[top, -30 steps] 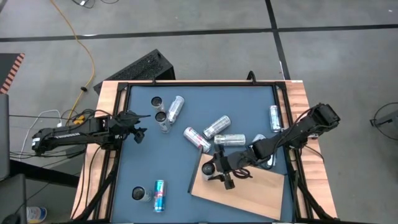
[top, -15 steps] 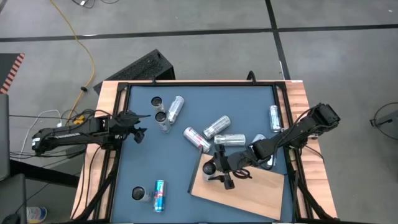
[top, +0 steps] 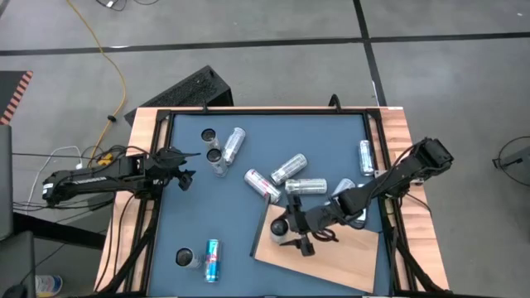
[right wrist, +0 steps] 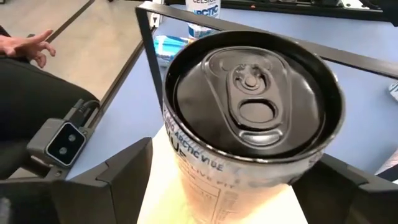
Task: Place canned beverage on shelf
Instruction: Put the top white blue soda can on the shelf
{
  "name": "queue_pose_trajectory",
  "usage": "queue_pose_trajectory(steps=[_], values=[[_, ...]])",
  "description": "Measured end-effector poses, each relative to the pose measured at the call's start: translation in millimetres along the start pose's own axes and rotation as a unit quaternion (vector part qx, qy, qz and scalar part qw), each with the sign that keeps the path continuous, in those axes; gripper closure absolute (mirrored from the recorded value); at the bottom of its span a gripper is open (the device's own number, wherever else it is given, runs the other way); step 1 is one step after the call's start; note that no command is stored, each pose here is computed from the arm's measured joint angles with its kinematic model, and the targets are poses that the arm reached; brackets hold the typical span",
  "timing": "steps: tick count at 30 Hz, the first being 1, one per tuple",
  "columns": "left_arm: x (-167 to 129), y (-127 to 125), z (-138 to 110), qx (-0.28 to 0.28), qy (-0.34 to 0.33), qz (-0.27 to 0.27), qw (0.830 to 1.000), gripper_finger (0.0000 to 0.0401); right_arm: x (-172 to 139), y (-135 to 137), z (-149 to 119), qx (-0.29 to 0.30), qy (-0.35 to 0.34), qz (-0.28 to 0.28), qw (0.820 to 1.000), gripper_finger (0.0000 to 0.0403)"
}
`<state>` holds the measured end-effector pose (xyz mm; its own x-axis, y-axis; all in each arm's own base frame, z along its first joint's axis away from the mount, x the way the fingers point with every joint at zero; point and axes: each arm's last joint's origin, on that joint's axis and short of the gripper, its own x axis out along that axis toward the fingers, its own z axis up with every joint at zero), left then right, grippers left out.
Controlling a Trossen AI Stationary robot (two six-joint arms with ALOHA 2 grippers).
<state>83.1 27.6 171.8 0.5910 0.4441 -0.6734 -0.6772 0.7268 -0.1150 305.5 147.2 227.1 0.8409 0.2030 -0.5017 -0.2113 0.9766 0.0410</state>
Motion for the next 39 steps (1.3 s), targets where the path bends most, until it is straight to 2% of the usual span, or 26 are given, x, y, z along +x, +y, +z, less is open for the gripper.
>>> queue_pose_trajectory(steps=[7, 15, 23, 27, 35, 39], values=[[0.0, 0.0, 0.0, 0.000, 0.000, 0.000, 1.000, 0.0131, -1.0, -5.1, -11.4, 0.044, 0.050, -0.060, 0.996, 0.0066], [0.0, 0.0, 0.0, 0.000, 0.000, 0.000, 1.000, 0.0131, -3.8, 6.6, -16.1, 0.118, 0.052, -0.071, 0.989, 0.0066], [0.0, 0.0, 0.0, 0.000, 0.000, 0.000, 1.000, 0.0131, -16.7, 35.8, -28.5, 0.147, 0.025, -0.163, 0.975, 0.0066], [0.0, 0.0, 0.0, 0.000, 0.000, 0.000, 1.000, 0.0131, -23.3, 46.4, -34.0, 0.180, 0.001, -0.200, 0.963, 0.0066], [0.0, 0.0, 0.0, 0.000, 0.000, 0.000, 1.000, 0.0131, -32.9, 63.6, -39.8, 0.235, -0.038, -0.216, 0.947, 0.0066], [0.0, 0.0, 0.0, 0.000, 0.000, 0.000, 1.000, 0.0131, -36.9, 71.8, -28.7, 0.236, -0.057, -0.209, 0.947, 0.0066]])
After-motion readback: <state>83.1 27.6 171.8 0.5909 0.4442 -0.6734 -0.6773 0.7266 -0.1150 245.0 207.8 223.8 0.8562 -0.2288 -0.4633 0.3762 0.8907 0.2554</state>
